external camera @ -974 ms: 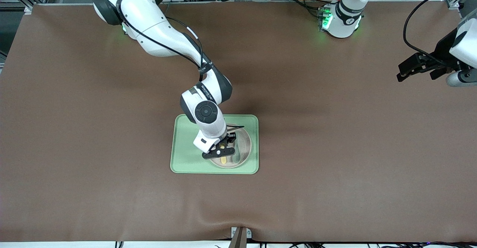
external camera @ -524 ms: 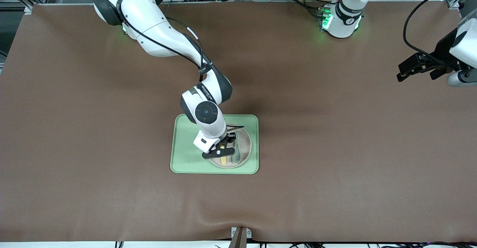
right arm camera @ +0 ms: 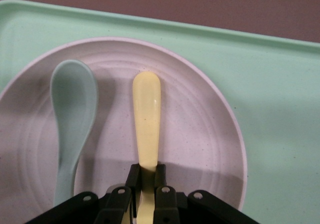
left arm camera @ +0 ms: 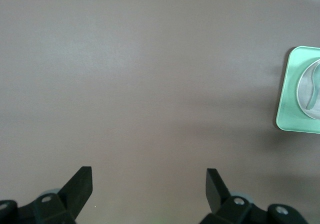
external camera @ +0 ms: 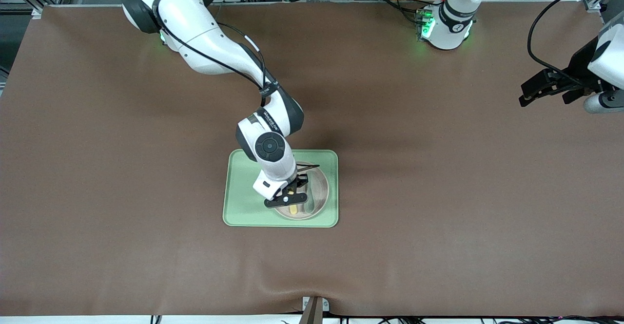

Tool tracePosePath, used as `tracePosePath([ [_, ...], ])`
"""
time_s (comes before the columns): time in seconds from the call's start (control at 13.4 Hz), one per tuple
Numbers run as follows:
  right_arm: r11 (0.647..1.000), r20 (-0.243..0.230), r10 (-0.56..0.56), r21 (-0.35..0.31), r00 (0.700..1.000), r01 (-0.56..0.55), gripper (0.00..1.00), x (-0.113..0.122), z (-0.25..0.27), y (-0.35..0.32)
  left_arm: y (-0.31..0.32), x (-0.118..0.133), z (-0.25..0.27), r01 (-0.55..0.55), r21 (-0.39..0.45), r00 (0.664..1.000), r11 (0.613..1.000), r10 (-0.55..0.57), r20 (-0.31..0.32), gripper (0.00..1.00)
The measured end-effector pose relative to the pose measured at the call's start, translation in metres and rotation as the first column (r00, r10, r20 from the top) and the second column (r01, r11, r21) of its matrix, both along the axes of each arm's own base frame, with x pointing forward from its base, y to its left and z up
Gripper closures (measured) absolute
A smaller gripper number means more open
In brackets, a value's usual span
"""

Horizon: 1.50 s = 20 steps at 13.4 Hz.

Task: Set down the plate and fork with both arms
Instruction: 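Move the fork off the plate onto the tray with the right gripper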

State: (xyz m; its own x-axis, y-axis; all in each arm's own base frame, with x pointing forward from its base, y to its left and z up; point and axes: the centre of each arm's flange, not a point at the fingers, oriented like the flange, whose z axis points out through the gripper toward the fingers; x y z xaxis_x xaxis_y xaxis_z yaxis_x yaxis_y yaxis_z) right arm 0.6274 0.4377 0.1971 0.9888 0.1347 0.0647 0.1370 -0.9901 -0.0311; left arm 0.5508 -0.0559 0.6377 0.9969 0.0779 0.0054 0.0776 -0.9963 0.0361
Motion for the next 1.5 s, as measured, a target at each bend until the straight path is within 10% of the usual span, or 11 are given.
tracePosePath([
  [1.5, 0.990, -0.039, -0.137, -0.040, 0.990, 0.135, 0.85, 0.045, 0.024, -0.124, 0.000, 0.000, 0.000, 0.000, 0.000, 1.000, 1.000, 0.000, -0.003, 0.00],
])
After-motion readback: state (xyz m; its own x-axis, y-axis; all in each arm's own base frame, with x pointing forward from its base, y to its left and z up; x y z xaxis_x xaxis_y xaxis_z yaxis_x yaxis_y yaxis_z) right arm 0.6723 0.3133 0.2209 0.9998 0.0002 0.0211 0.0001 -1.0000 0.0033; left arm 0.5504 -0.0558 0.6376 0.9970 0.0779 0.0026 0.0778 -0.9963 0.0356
